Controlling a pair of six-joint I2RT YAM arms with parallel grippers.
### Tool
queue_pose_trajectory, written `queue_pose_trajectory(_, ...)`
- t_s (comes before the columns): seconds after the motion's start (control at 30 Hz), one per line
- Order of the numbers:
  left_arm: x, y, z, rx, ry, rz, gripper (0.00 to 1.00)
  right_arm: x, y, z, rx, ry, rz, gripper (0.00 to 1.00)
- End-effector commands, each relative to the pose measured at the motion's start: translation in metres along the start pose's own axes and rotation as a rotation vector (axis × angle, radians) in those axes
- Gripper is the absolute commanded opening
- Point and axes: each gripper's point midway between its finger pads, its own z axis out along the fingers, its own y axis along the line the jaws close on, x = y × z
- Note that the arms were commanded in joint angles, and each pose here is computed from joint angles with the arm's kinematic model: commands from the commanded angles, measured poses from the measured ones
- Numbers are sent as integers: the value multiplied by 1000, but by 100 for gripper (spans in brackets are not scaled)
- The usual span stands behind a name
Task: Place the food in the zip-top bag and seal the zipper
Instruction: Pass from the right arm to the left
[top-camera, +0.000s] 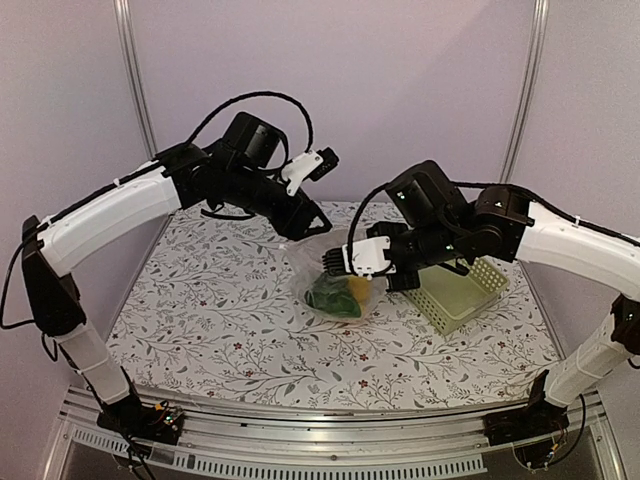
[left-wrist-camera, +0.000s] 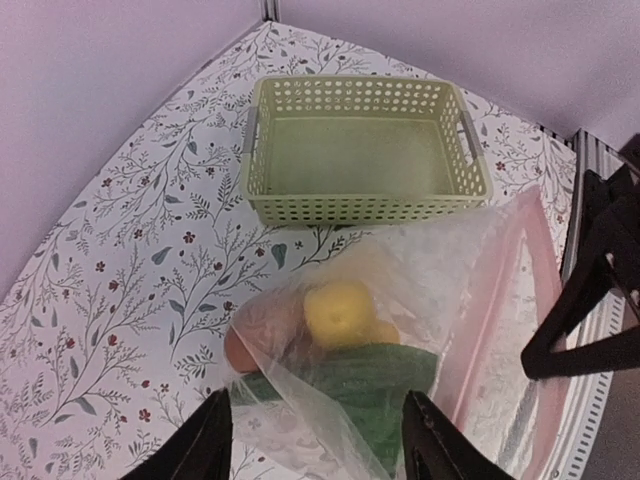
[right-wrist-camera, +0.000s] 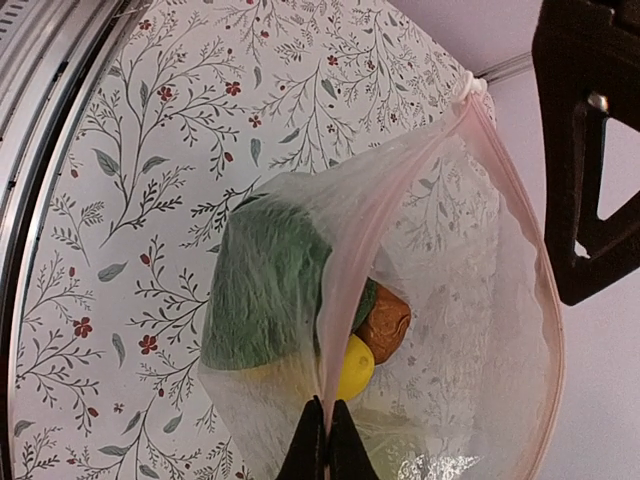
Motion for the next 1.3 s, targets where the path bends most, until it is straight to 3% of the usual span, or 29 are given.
queue_pose_trajectory(0.0, 1, -18, -35, 18, -75, 98, 58, -10, -5, -18, 24, -66, 10, 0)
queue_pose_trajectory(0.23, 12, -16, -37, -4, -57, 96, 58, -8, -1, -17, 9, -72, 15, 0)
queue_pose_trajectory(0.37, 9, 6, -23, -114, -32, 91, 55, -9, 1, -15, 1, -72, 14, 0)
queue_pose_trajectory(0.5, 5, 8, -3, -100, 0, 105, 51, -9, 4, -17, -14, -80, 20, 0)
queue_pose_trajectory(0.63, 3, 2, 12, -53, 17, 112, 40, -9, 5, -18, -18, -84, 28, 0)
queue_pose_trajectory(0.77, -1, -5, 19, -23, 2, 119, 13, -13, 3, -24, -24, -116, 48, 1)
queue_pose_trajectory(0.87, -6, -7, 19, -13, -16, 100, 2, -17, -4, -38, -38, -169, 92, 16)
queue_pose_trajectory(1.0, -5, -5, 19, -29, -20, 79, 0, -13, -31, -83, -55, -316, 213, 37)
queue_pose_trajectory(1.1, 2, -3, 22, -35, -4, 67, 0, 5, -51, -108, -24, -378, 308, 39)
queue_pose_trajectory(1.27, 6, -5, 23, -30, -16, 68, 0, 53, -70, -105, 55, -347, 506, 39)
